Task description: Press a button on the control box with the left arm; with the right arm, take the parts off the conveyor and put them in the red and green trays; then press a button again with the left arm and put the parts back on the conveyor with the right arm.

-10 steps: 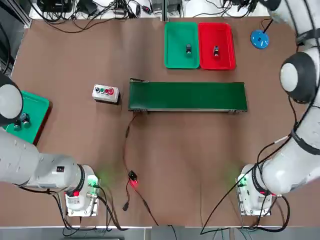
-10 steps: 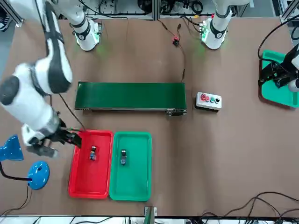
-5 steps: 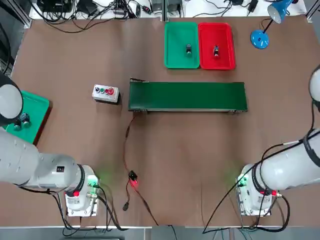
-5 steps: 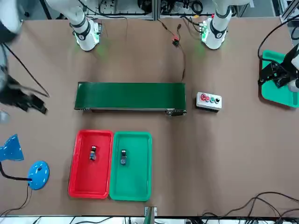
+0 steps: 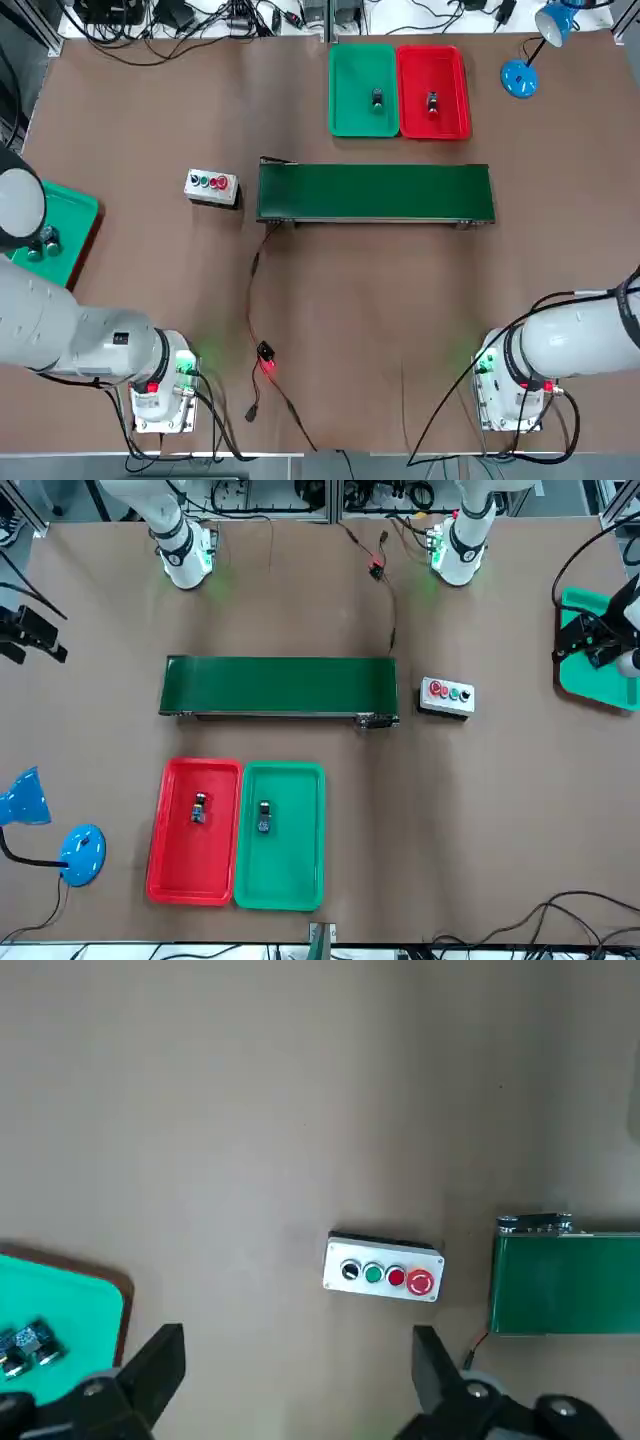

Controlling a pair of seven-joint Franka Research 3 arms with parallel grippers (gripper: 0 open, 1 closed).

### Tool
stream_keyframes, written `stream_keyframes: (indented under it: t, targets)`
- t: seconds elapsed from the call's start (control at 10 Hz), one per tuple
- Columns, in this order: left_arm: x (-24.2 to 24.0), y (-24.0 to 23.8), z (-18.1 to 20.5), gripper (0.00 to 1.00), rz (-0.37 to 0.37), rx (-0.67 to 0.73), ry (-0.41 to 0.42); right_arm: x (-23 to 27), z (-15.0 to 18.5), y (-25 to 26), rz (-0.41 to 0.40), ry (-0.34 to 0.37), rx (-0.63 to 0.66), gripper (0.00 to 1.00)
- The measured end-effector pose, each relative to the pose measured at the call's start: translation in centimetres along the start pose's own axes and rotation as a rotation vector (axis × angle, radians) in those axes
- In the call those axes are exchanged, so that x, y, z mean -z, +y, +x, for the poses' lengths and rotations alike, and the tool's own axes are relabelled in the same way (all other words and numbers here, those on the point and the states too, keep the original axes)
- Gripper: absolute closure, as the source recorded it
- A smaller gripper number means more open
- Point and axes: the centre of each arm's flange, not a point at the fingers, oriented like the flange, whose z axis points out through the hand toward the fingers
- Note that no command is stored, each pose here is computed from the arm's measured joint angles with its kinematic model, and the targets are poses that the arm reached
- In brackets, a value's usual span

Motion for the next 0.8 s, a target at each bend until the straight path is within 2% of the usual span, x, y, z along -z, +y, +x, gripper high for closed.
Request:
stream_keyframes:
  t: [0.2,0.5,0.8]
  targets:
    - [-0.3,0.5,0.0,0.03,0.000,-0.009,-0.010,-0.2,0.1,0.1,-0.025,0.007,0.004,0.00]
    - [-6.0,1.6,-0.8,0.51,0.000,-0.024,-0.127,-1.1,0.4,0.5,-0.064,0.010,0.006,0.00]
    - [-14.0,2.6,-3.6,0.96,0.004,-0.044,-0.099,-2.2,0.5,0.8,-0.094,-0.001,0.008,0.00]
